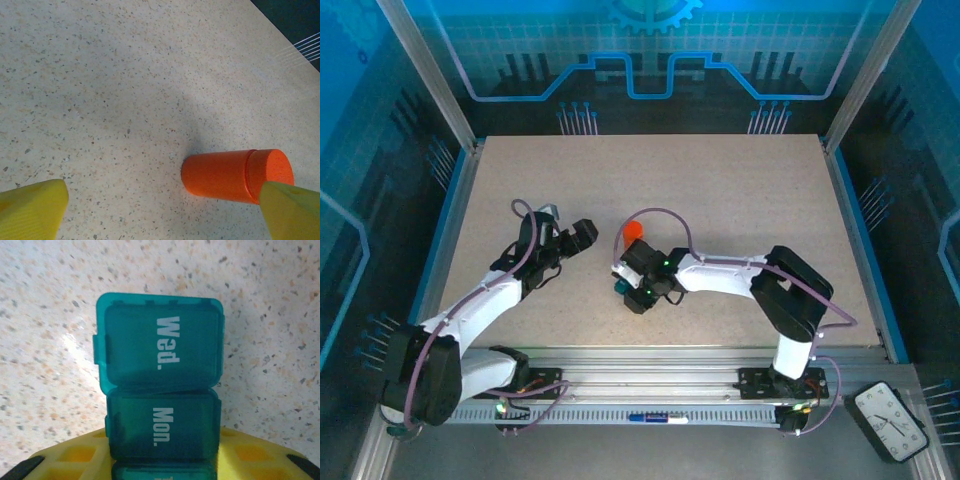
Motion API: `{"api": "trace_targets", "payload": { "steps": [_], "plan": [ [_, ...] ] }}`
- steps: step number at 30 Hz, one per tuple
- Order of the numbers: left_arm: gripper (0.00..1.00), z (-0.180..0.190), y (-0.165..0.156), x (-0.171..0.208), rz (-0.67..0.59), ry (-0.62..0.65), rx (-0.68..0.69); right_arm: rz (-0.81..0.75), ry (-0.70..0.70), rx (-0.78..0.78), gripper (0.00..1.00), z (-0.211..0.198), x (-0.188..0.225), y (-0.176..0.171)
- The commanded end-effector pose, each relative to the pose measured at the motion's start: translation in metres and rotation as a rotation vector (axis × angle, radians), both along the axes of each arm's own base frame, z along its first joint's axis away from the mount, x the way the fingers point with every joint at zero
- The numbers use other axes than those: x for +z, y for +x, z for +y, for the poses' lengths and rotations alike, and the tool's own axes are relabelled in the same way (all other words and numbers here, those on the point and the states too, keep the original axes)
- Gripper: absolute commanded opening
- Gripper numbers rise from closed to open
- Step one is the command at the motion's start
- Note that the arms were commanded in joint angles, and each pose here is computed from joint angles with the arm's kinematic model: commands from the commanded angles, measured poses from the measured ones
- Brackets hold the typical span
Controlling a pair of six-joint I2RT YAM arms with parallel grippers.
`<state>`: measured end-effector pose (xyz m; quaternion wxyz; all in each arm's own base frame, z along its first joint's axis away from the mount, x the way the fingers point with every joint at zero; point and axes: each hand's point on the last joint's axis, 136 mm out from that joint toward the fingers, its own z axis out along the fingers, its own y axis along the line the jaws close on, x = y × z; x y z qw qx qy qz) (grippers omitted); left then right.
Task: Sort the pills into containers
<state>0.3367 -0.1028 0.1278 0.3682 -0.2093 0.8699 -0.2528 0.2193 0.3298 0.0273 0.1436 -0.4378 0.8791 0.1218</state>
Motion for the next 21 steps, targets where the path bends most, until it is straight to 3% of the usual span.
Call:
{"api": "trace_targets", "payload": {
  "steps": [1, 4, 7, 10, 17, 21],
  "plan": [
    [0.99, -0.003, -0.001, 0.001, 0.009, -0.031, -0.006, -0.017, -0.075, 0.044, 0.44, -0.009, -0.01, 0.002],
    [0.99, -0.005, 0.0, 0.0, 0.014, -0.041, -0.014, -0.01, -0.088, 0.034, 0.47, -0.014, -0.015, 0.003],
    [0.99, -0.007, 0.001, -0.001, 0.015, -0.048, -0.02, -0.005, -0.107, 0.011, 0.65, -0.02, -0.017, 0.005],
    [0.99, -0.008, 0.002, -0.001, 0.013, -0.056, -0.023, -0.007, -0.151, -0.031, 0.73, -0.031, -0.019, 0.007],
    [0.99, -0.014, 0.005, 0.007, 0.0, -0.081, -0.042, -0.043, -0.308, -0.203, 0.73, -0.074, -0.011, 0.026],
    [0.99, -0.018, 0.007, 0.012, -0.007, -0.093, -0.061, -0.046, -0.331, -0.294, 0.72, -0.098, -0.003, 0.038]
  ]
}}
